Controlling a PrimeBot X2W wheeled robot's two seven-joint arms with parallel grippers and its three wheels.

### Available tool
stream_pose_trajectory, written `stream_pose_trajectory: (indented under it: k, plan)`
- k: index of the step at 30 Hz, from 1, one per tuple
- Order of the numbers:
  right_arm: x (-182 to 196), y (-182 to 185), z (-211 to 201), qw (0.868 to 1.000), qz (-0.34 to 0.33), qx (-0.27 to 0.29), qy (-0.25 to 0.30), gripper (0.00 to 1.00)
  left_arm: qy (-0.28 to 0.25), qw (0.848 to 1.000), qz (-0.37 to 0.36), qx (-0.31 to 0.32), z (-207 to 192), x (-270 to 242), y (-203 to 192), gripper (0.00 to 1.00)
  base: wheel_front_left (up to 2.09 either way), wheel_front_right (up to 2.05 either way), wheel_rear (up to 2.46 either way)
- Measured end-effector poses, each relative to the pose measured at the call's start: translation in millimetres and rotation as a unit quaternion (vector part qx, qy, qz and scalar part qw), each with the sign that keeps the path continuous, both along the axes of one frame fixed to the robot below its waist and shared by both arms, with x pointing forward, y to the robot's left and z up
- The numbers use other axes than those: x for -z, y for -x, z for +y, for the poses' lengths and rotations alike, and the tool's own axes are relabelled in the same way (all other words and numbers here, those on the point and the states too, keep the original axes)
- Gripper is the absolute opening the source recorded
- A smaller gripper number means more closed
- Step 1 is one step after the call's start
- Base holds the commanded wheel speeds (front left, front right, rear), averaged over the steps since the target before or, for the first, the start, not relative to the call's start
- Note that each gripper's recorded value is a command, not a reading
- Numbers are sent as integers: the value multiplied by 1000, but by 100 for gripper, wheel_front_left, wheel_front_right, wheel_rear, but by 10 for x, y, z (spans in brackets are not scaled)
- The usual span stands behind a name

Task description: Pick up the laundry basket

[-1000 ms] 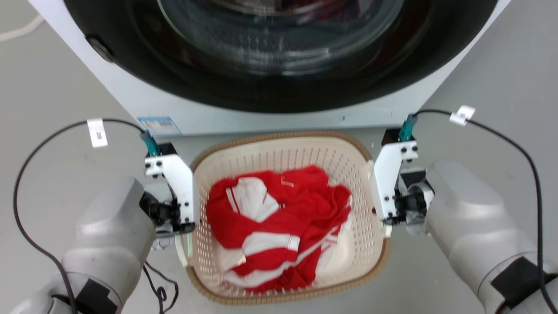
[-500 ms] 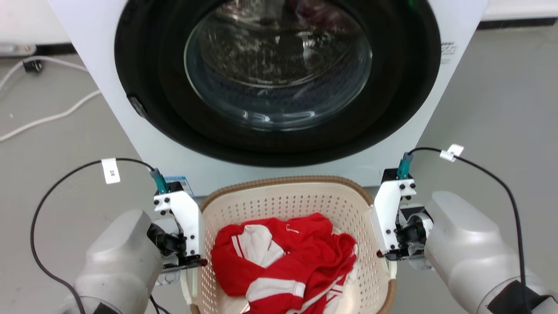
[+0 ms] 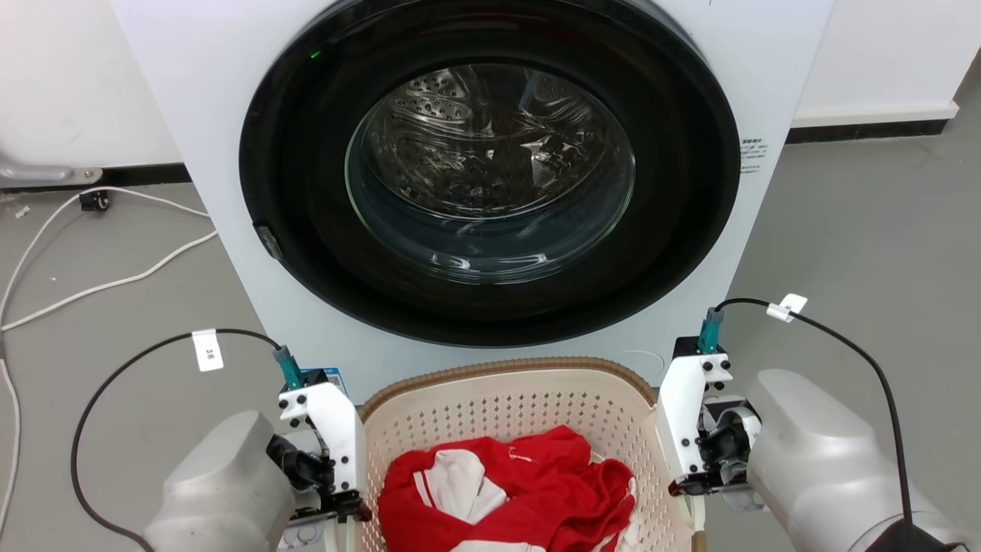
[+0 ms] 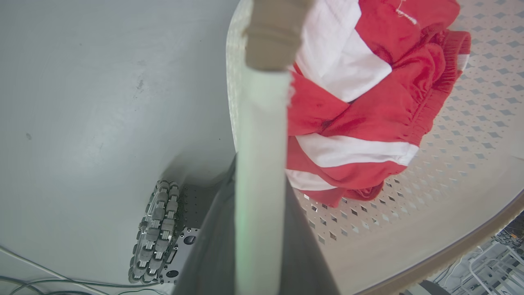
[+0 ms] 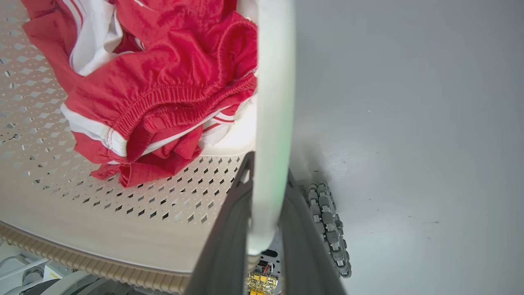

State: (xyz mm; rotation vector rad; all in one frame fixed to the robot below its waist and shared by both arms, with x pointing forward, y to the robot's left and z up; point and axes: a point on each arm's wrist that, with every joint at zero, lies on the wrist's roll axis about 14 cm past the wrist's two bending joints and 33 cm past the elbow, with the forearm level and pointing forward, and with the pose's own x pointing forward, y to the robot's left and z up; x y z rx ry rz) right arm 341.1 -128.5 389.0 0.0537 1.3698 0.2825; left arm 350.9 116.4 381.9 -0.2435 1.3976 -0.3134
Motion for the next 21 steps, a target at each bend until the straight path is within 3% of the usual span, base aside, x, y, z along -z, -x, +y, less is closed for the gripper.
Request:
stream_pose_trajectory:
  k: [21]
  plan:
    - [24,58,-15,1000,5,2,1,0,1,1000,15,-2,-25,30,87,0,0,0,0]
